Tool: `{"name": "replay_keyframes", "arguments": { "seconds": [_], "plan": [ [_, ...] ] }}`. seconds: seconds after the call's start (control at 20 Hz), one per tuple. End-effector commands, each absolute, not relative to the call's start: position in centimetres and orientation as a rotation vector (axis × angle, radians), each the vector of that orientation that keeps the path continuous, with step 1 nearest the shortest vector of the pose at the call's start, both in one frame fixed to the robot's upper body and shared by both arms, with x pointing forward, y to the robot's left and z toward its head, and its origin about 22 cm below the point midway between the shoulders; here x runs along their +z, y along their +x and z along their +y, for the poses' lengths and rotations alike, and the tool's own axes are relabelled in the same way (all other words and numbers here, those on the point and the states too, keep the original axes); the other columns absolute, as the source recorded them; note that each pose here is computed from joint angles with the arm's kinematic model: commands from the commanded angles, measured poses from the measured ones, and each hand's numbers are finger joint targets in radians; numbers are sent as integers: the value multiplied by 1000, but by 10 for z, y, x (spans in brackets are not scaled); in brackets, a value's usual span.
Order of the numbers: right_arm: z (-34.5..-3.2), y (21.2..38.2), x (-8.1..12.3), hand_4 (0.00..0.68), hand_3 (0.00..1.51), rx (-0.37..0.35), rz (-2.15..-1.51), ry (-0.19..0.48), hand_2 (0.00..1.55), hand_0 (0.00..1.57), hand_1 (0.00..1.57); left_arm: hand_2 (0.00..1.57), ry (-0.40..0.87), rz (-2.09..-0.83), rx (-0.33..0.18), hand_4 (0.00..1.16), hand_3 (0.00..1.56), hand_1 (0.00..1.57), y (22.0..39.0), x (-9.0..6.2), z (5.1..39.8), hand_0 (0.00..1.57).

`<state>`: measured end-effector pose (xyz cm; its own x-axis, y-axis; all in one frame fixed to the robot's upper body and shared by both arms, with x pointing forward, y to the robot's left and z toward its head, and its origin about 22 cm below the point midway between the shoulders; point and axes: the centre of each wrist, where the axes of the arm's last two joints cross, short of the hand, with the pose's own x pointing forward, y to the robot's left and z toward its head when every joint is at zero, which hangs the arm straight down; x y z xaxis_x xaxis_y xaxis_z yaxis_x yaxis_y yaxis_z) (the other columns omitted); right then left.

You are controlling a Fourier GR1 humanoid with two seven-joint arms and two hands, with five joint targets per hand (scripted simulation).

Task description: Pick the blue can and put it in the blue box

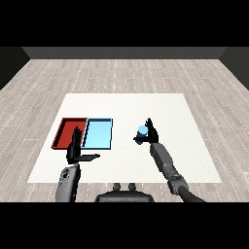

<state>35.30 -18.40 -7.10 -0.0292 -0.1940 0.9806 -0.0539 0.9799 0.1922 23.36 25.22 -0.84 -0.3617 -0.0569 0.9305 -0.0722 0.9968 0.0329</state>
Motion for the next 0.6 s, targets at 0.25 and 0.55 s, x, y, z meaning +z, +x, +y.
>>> {"name": "replay_keyframes", "arguments": {
  "seconds": [0.25,0.55],
  "plan": [
    [-172,337,-74,0,0,-110,-1561,193,0,0,0,0,89,-1936,9,0,0,0,237,-4,262,0],
    [-178,353,-80,0,0,-151,-1574,166,0,0,0,0,81,-1944,34,0,0,0,218,0,254,0]
  ]
}}
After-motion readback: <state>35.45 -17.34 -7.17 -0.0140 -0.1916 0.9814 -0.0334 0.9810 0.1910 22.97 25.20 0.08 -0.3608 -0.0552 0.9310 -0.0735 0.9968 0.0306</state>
